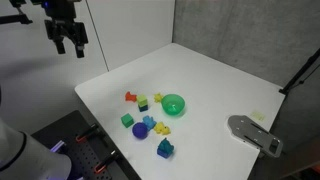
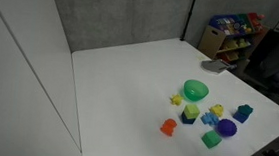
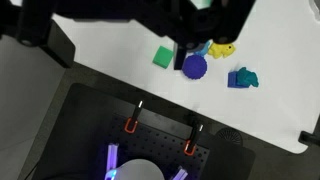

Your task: Put the orange toy in the bowl

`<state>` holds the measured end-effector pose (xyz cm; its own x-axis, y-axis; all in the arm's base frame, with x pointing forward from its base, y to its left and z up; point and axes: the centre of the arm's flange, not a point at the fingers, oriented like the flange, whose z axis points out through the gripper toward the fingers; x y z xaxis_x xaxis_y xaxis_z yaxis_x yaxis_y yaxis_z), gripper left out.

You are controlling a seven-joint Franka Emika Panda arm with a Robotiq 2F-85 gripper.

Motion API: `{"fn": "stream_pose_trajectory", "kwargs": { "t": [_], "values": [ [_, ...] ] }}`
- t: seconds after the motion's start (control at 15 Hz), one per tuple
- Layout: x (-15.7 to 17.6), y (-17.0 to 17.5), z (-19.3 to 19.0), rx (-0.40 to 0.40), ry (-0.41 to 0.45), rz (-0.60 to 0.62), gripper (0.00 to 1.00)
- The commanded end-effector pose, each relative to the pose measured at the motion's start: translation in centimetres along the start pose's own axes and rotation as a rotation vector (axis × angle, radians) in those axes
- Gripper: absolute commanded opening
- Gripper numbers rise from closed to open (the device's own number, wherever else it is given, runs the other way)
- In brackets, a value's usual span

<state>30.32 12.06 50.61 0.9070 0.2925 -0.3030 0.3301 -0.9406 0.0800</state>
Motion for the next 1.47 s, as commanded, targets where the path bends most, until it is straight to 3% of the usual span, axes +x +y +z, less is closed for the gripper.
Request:
{"fn": "stream_pose_trajectory", "kwargs": {
  "t": [0.0, 0.27, 0.6, 1.0, 1.4],
  "values": [
    [0.0, 0.0, 0.0, 0.000, 0.000, 0.000, 1.00],
    [0.0, 0.0, 0.0, 0.000, 0.001, 0.000, 1.00],
    [2.6, -0.1, -1.5, -0.004, 0.089, 0.026, 1.00],
    [7.9, -0.1, -2.6, 0.015, 0.244, 0.088, 1.00],
    [14.8, 0.2, -0.2, 0.050, 0.349, 0.160, 1.00]
  ]
}}
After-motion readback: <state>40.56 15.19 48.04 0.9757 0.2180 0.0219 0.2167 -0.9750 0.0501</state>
